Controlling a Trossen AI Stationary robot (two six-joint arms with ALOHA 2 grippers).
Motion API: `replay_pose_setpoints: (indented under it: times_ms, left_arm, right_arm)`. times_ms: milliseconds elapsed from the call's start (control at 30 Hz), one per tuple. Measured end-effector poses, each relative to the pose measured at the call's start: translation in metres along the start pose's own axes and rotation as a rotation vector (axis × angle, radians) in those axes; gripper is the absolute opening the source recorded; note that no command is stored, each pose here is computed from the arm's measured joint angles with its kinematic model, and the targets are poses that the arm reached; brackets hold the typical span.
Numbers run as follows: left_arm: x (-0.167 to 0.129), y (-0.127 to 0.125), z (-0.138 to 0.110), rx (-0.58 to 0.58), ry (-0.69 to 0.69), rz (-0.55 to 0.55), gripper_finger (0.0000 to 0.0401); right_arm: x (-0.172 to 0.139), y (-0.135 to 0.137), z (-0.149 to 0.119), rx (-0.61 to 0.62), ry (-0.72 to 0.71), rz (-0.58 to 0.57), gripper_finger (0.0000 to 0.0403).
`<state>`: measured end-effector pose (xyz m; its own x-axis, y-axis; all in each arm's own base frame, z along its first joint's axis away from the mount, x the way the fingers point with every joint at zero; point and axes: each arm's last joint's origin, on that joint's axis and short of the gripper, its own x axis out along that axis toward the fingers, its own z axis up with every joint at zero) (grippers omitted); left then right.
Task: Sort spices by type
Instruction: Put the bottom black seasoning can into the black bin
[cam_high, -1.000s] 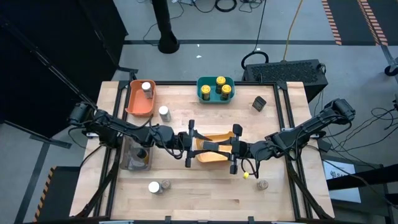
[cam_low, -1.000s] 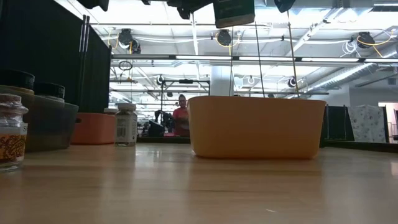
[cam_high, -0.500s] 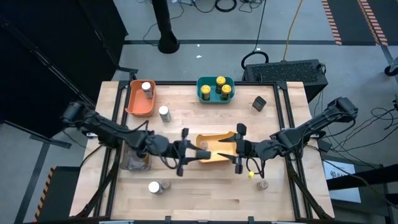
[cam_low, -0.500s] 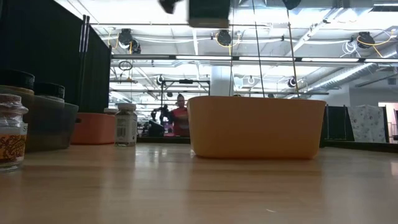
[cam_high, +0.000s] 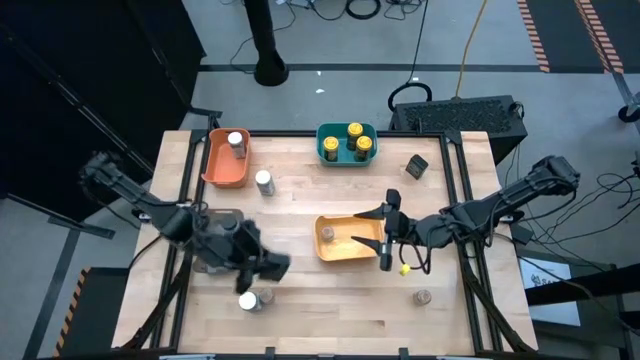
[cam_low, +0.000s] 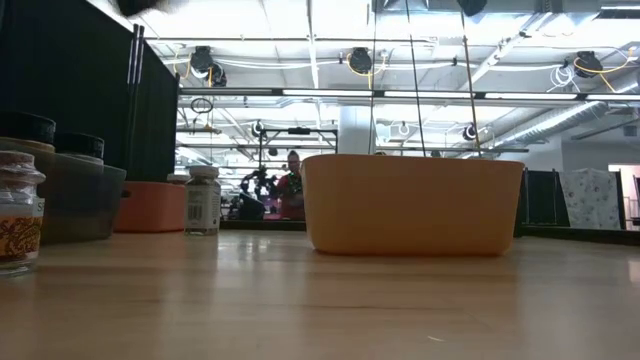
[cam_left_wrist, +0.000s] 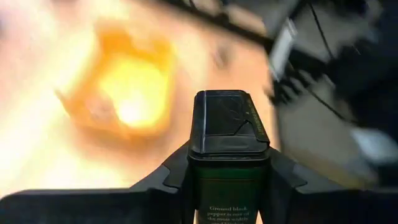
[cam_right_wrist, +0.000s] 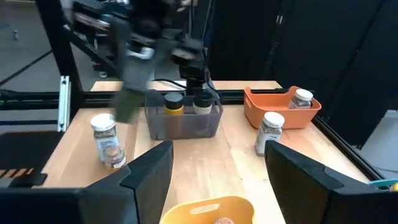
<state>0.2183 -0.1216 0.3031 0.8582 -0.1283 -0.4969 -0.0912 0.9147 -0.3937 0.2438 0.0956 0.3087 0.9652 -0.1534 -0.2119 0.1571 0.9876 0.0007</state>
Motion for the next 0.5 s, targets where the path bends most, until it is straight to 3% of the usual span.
replay_pose_setpoints:
  times_ms: [133, 267, 367, 500]
  left_arm:
    - [-0.018, -0.010, -0.008, -0.075, 0.105, 0.018, 0.0121]
    - [-0.028, -0.016, -0.013, -0.017, 0.156, 0.049, 0.0121]
    - [-0.035, -0.026, -0.023, 0.158, 0.185, -0.010, 0.0121]
    - [-0.044, -0.039, -0.033, 0.441, 0.125, -0.040, 0.0121]
  right_arm:
    - [0.008, -0.001, -0.003, 0.002, 0.008, -0.018, 0.0237]
    - [0.022, 0.003, -0.007, 0.037, -0.020, -0.024, 0.0237]
    - [0.037, 0.014, -0.015, 0.055, -0.032, 0.039, 0.0238]
    - [0.056, 0.034, -0.023, -0.024, -0.136, 0.141, 0.0238]
